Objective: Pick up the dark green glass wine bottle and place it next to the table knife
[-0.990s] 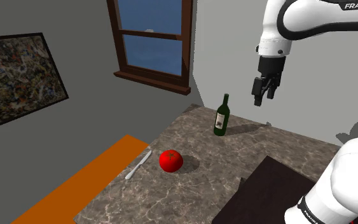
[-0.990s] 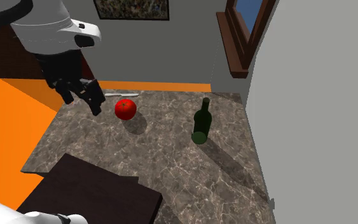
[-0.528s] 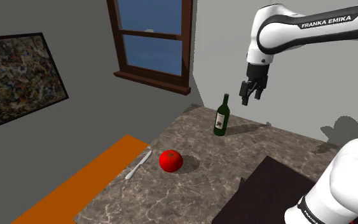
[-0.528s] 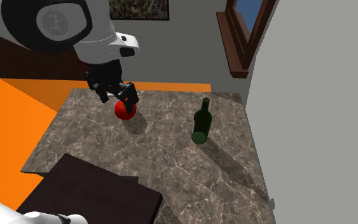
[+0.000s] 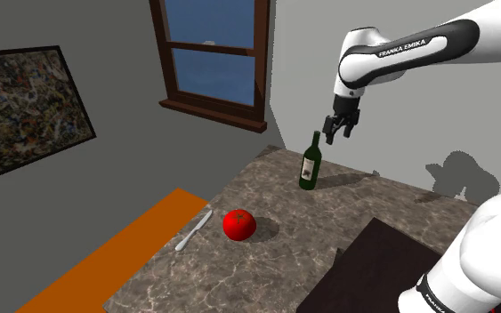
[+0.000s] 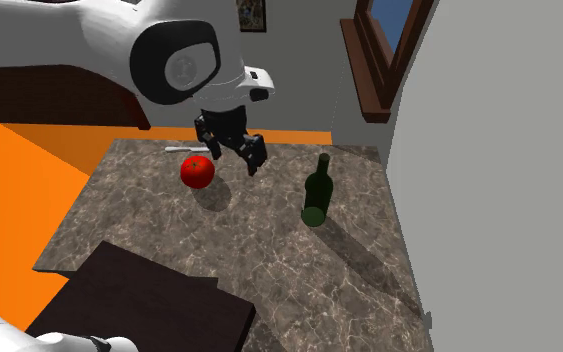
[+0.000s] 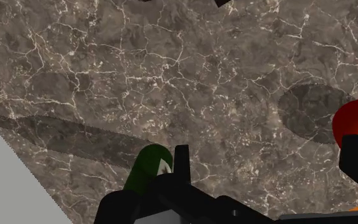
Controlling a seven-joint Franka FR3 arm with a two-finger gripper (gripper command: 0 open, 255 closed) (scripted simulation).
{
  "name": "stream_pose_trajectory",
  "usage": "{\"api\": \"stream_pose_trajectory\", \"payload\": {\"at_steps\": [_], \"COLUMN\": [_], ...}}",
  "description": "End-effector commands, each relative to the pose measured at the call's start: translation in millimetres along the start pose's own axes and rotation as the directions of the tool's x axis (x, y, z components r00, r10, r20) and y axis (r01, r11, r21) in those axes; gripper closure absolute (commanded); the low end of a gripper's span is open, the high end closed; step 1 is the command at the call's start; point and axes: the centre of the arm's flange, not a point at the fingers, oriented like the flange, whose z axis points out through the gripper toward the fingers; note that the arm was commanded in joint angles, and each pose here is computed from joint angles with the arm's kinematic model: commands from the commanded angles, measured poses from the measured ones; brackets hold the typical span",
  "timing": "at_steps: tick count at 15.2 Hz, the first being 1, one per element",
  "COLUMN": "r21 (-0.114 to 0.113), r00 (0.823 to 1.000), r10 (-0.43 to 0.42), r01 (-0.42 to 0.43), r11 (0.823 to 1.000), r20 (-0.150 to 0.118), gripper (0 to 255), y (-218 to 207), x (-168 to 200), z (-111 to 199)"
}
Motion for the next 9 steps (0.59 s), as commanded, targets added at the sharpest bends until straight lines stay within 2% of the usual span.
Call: {"api": "stream_pose_trajectory", "payload": {"at_steps": [1,9], "r21": [-0.004,-0.012], "r00": [1.0,0.995], "r10": [0.013,0.063], "r01": [-0.013,-0.064], "r11": [1.0,0.998], "r20": [-0.016,-0.073], "gripper": [0,0], "y": [13.6,67.1], "x": [20.0,93.1], "z": [10.5,47.7]}}
